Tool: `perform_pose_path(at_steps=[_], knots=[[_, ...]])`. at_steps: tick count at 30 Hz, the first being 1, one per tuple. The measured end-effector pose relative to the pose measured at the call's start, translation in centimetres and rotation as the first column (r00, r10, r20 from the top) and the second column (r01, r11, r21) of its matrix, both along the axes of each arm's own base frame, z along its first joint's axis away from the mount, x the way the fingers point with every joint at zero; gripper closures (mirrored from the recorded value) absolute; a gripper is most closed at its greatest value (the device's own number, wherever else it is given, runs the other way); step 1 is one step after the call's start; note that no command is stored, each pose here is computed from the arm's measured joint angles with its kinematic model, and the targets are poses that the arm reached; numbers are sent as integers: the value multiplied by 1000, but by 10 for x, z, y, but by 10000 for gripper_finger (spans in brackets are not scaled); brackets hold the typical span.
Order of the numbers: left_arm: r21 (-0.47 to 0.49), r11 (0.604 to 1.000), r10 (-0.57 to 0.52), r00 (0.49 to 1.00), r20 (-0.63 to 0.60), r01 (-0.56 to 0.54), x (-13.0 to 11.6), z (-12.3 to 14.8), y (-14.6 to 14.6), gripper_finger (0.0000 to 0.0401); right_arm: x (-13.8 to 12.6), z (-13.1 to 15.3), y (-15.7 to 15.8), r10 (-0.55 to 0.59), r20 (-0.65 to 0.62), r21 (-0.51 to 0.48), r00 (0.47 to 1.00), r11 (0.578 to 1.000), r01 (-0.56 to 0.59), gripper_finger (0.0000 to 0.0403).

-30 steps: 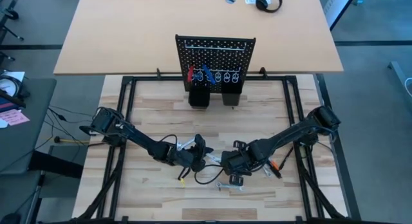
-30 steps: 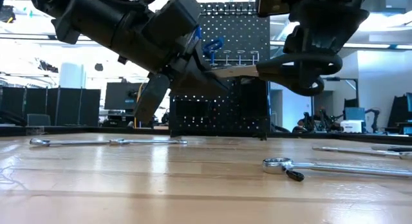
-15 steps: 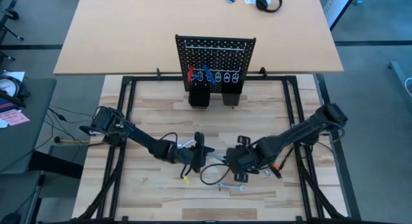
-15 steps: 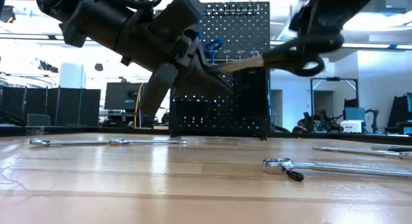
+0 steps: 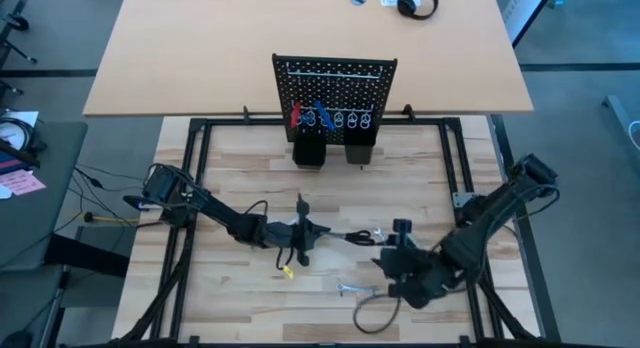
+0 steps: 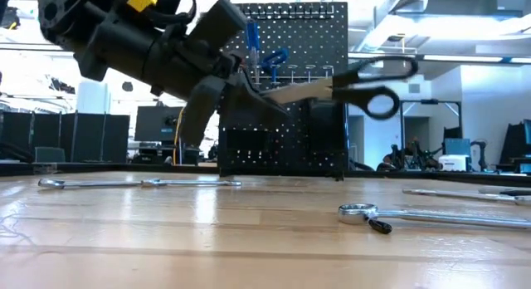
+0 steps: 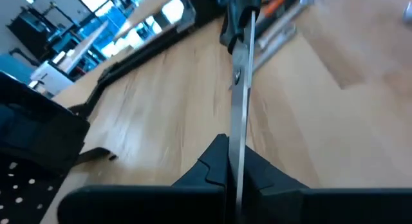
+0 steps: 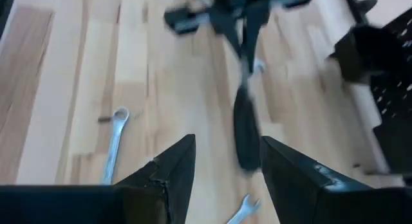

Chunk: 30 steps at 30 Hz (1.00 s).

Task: Hang tools onto peg board
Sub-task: Hang the black scissors on the pegboard

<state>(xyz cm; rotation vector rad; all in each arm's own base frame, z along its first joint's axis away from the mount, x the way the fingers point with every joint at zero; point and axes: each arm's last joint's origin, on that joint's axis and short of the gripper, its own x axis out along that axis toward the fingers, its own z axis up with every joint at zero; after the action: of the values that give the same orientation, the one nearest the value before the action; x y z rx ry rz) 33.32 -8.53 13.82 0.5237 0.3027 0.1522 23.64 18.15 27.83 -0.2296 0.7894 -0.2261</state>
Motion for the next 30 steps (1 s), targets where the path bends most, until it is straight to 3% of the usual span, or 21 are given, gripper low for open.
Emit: perform_pose_path(at_steps=[6, 10, 14, 18, 19, 21, 22, 24, 25, 27, 30], knots=[[-154, 987, -29, 984, 175, 56, -26, 7, 16, 400, -28, -49, -21, -165, -6, 81, 986, 983, 165, 220], [-266, 952, -57, 941, 333, 152, -53, 14, 31, 401, -34, -83, -33, -208, 86, 185, 974, 964, 189, 220], [-322, 911, -86, 881, 464, 258, -72, 21, 45, 401, -17, -105, -46, -216, 239, 186, 947, 967, 174, 220], [-340, 878, -125, 848, 515, 336, -79, 23, 49, 401, 17, -107, -64, -256, 393, 200, 883, 961, 190, 220], [-345, 872, -134, 848, 513, 347, -78, 23, 49, 401, 25, -104, -66, -206, 433, 178, 877, 974, 141, 220], [-346, 866, -149, 846, 512, 362, -78, 23, 49, 401, 42, -98, -66, 0, 530, 113, 848, 991, -70, 220], [-346, 865, -150, 844, 514, 364, -78, 23, 49, 401, 48, -94, -65, 106, 589, 75, 801, 980, -186, 220], [-346, 861, -158, 842, 515, 374, -78, 23, 48, 401, 56, -85, -68, 213, 704, 19, 678, 948, -317, 220], [-344, 857, -168, 840, 515, 383, -79, 24, 48, 401, 59, -82, -72, 237, 739, -10, 631, 940, -341, 220], [-339, 851, -180, 830, 528, 400, -79, 26, 46, 401, 62, -78, -79, 237, 770, -37, 593, 944, -329, 220], [-331, 846, -199, 823, 532, 418, -80, 29, 43, 401, 65, -80, -88, 197, 771, -1, 606, 952, -307, 220]])
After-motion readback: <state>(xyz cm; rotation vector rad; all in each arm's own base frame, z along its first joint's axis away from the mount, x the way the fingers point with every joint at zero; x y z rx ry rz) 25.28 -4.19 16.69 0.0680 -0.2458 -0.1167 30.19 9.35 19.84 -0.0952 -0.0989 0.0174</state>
